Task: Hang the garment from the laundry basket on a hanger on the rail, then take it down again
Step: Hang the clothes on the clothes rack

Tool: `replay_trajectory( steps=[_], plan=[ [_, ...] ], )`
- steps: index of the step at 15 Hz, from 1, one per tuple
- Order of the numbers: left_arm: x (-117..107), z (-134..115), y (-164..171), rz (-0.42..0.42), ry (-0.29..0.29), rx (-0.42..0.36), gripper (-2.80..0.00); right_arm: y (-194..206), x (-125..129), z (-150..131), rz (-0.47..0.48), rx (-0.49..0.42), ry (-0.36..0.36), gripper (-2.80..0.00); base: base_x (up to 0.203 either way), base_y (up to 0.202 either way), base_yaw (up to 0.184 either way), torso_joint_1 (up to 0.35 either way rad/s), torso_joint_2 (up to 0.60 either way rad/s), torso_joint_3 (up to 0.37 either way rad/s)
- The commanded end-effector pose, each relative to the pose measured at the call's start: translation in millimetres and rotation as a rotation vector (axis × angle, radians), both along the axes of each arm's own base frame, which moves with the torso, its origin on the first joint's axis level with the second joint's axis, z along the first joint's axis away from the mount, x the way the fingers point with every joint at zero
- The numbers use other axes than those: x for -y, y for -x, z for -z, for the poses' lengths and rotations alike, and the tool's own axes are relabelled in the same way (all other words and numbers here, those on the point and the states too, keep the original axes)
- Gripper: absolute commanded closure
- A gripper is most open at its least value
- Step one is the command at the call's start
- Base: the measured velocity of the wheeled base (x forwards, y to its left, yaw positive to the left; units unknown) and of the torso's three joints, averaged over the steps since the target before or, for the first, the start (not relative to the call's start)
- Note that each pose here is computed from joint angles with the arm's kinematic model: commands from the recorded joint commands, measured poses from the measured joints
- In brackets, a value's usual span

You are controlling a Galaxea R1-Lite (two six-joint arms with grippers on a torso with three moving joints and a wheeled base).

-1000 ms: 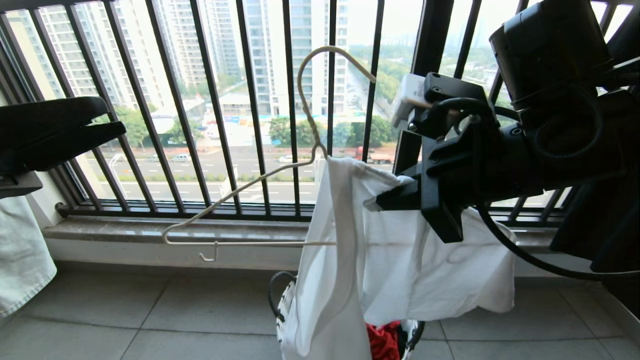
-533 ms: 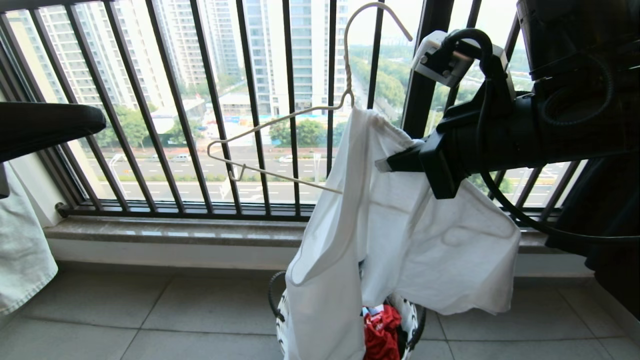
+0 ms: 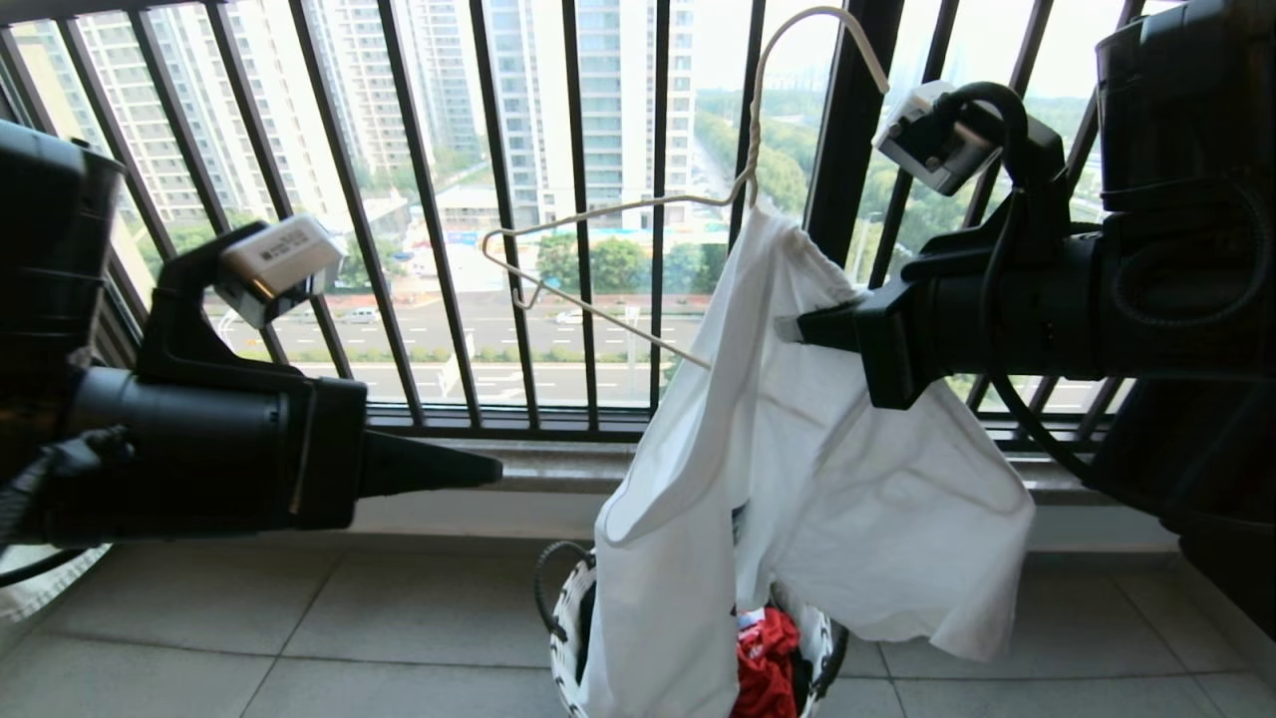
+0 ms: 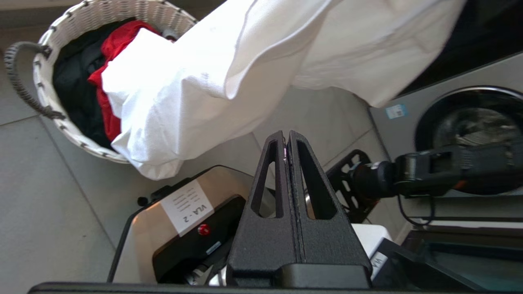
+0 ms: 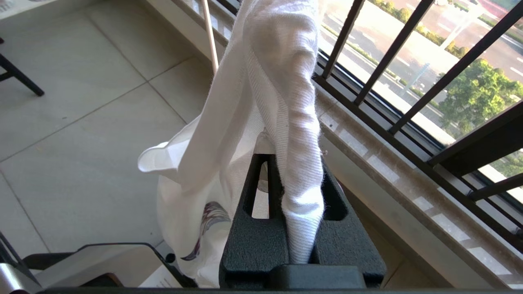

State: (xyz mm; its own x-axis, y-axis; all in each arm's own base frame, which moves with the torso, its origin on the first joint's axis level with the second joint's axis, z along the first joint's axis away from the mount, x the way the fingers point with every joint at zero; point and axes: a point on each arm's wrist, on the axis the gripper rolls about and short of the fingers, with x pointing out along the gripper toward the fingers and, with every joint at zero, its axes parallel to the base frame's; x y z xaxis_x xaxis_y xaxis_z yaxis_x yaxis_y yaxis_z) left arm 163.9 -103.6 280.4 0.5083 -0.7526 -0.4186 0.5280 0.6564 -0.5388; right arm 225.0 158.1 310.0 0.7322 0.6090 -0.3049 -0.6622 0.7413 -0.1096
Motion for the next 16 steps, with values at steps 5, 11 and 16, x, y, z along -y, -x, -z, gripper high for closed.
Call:
replay_trajectory(
  steps=[5,11,16],
  plan=[
    [47.5,68.1,-54.1,-0.071,-0.013,-0.092,0.00,7.1,2.5,10.4,-0.006,0.061,-0.044,0.00,0.000,0.000,0.000,0.000,0.00,0.000],
    [42.0,60.5,-45.6,-0.068,0.004,-0.064,-2.80,7.3,-0.1,13.2,-0.014,0.053,-0.040,0.00,0.000,0.000,0.000,0.000,0.00,0.000],
    [46.1,74.2,-51.2,-0.061,-0.014,-0.070,-2.80,11.8,-6.9,13.7,-0.045,0.047,-0.045,0.00,0.000,0.000,0.000,0.000,0.00,0.000]
  ],
)
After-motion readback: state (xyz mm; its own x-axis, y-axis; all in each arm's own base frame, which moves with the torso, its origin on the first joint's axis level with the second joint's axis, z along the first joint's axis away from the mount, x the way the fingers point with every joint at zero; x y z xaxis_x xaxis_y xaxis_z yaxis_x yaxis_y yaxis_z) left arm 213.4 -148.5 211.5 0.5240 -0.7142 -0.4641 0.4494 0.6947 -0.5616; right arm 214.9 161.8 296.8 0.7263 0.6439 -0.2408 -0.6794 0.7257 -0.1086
